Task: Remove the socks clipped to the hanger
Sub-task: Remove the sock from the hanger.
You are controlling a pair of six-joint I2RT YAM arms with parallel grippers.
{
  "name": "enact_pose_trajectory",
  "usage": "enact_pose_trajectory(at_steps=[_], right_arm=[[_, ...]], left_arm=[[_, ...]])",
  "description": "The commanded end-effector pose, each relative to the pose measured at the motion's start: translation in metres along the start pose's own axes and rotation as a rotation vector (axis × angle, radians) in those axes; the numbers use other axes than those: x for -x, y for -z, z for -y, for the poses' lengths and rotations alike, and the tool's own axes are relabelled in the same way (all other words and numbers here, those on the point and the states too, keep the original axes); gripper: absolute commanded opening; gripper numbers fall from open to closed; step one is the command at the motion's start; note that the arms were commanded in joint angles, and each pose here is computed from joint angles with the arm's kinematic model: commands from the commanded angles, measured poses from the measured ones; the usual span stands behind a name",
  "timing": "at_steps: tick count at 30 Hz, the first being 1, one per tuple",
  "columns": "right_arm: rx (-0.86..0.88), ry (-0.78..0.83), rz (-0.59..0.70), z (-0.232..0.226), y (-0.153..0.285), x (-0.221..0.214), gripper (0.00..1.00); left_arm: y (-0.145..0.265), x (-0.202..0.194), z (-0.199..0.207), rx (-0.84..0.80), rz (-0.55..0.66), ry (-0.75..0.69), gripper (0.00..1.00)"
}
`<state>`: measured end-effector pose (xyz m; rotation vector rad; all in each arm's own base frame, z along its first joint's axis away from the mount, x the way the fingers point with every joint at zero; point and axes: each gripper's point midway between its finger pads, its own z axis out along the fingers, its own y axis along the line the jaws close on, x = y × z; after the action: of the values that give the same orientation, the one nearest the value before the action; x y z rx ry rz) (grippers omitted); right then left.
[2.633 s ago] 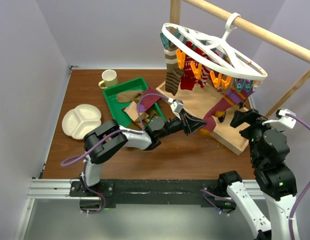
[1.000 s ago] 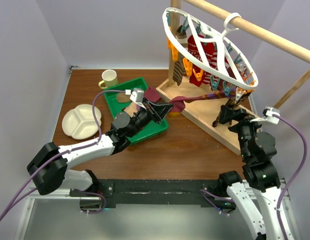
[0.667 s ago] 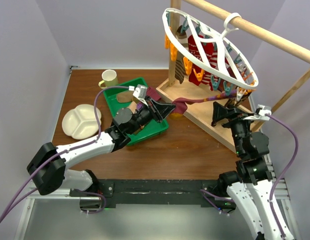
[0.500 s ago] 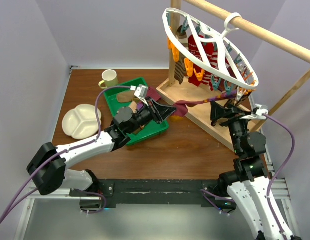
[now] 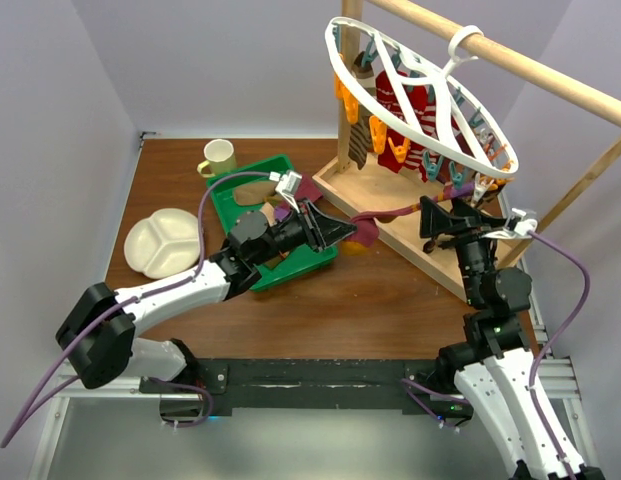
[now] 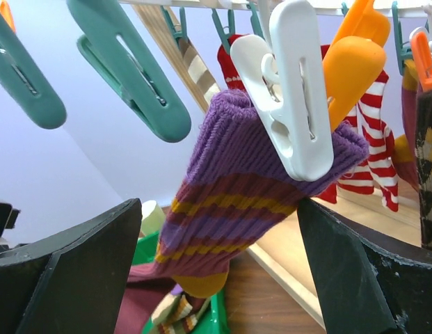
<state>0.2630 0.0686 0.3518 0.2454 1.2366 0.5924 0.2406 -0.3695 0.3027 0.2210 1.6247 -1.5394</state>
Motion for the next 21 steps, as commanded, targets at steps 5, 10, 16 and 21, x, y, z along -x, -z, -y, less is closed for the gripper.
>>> enact_pose_trajectory(at_steps=[5,10,16,21], right_arm=[[0.014,0.007,0.045,-0.008,-0.007,0.019,0.61],[0.020,0.026,0.010,-0.014,-0.004,0.021,0.13],[0.039,0.053,-0.024,-0.024,0.001,0.031,0.00],[0.053,0.089,-0.006,-0.035,0.008,0.053,0.00]], left_arm=[[-0.005,0.011,0.023,-0.080,-0.002,0.009,0.00],[-0.008,0.012,0.025,-0.093,-0.007,-0.009,0.00],[-0.018,0.010,0.025,-0.111,-0.026,-0.034,0.00],[-0.026,0.010,0.024,-0.125,-0.034,-0.050,0.00]])
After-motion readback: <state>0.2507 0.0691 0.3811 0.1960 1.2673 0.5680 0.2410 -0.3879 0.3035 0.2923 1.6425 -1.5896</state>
